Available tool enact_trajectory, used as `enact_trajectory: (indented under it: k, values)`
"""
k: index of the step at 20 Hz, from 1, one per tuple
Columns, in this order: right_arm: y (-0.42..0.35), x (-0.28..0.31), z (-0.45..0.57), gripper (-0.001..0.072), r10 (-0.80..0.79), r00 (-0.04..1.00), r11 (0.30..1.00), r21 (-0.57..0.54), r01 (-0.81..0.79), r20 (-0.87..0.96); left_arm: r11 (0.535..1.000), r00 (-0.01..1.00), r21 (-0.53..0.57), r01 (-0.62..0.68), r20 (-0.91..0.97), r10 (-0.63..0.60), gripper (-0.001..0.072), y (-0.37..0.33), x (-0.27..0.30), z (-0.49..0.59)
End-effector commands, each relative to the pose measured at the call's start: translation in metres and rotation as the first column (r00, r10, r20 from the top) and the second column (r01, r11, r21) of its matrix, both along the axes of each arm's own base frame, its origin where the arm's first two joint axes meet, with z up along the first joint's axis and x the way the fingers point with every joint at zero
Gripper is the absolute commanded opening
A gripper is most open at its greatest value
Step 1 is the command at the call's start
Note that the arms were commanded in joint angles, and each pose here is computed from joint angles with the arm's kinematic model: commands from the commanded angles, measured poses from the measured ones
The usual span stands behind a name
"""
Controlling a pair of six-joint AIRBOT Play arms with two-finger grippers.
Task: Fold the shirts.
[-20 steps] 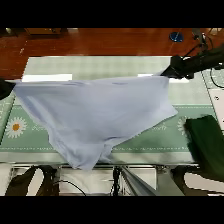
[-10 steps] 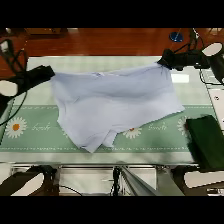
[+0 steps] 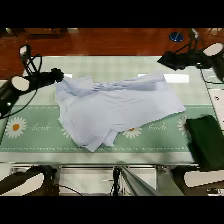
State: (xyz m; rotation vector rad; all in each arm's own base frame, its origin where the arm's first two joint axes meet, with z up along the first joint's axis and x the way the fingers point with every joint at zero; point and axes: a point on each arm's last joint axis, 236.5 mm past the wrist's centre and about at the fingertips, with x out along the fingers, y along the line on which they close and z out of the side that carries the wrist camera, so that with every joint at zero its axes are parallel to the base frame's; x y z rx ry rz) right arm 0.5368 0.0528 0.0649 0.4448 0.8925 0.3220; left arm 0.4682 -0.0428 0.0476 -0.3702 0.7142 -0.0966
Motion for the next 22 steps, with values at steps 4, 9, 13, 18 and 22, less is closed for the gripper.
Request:
enact_trajectory:
  k: [4, 9, 13, 18, 22]
  values:
    - [-0.165, -0.101, 0.006, 0.0440, -0.118, 0.959, 0.887, -0.461, -0.014, -0.257, 0.987, 0.857, -0.160, -0.004, -0.509, -0.080, 0.0435, 0.044, -0.150, -0.006]
    - [-0.154, -0.138, -0.053, 0.0487, -0.105, 0.918, 0.983, -0.181, 0.037, -0.382, 0.931, 0.749, -0.359, -0.062, -0.633, -0.194, 0.0720, -0.018, -0.240, -0.045]
    - [-0.142, -0.157, -0.082, 0.0487, -0.082, 0.891, 0.990, -0.139, 0.022, -0.447, 0.921, 0.659, -0.390, -0.021, -0.698, -0.280, 0.0720, -0.058, -0.278, -0.074]
    - [-0.141, -0.160, -0.087, 0.0487, -0.083, 0.887, 0.990, -0.137, 0.023, -0.454, 0.935, 0.603, -0.353, -0.032, -0.753, -0.264, 0.0720, -0.085, -0.295, -0.118]
    - [-0.143, -0.156, -0.087, 0.0487, -0.092, 0.892, 0.989, -0.144, 0.031, -0.441, 0.945, 0.566, -0.325, -0.044, -0.788, -0.244, 0.0720, -0.097, -0.292, -0.144]
